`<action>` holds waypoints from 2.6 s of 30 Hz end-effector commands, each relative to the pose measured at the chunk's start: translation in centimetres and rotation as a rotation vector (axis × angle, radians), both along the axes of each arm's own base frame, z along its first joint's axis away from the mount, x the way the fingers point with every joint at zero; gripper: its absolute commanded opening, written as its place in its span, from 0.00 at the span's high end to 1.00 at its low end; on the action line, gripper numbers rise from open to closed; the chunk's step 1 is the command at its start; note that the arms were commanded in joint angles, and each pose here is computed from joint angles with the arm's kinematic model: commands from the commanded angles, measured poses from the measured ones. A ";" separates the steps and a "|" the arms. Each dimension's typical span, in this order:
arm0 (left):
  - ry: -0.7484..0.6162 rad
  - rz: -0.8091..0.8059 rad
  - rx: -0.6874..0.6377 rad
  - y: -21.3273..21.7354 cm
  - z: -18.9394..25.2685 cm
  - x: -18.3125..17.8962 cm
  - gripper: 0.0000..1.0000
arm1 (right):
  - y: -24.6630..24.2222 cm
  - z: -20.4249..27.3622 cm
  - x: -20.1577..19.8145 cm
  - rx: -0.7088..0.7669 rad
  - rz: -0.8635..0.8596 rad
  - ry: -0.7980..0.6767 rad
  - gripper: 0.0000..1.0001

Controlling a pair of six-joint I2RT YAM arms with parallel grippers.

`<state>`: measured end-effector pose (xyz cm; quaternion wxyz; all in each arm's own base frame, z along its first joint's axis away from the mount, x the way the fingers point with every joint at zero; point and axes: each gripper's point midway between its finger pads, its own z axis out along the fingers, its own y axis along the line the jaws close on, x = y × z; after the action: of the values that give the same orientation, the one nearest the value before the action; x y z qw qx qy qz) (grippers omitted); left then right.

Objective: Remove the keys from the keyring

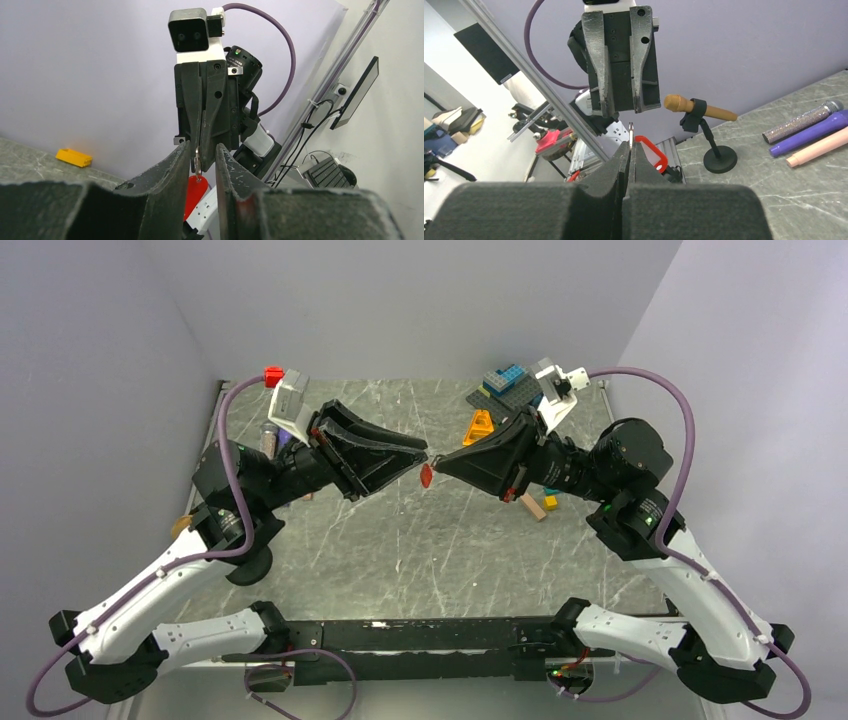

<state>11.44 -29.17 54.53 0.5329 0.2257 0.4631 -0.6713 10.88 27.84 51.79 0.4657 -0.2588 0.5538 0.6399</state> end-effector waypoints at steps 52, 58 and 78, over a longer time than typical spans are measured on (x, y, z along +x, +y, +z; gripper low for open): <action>-0.108 -0.401 0.468 -3.1 -5.8 -5.0 1.00 | 0.3 -1.1 -2.2 -0.187 0.145 -0.054 1.00; -0.097 -0.479 0.515 -3.2 -6.6 -5.7 1.00 | 0.5 -1.6 -2.5 -0.215 0.177 -0.033 1.00; -0.032 -0.559 0.544 -4.1 -8.0 -5.8 1.00 | 1.9 -2.2 -1.6 -0.241 0.193 -0.004 1.00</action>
<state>5.43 -31.79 47.97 0.2839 0.4826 0.5331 -0.6344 5.81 27.80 47.06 0.2859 -0.3856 0.6212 0.6195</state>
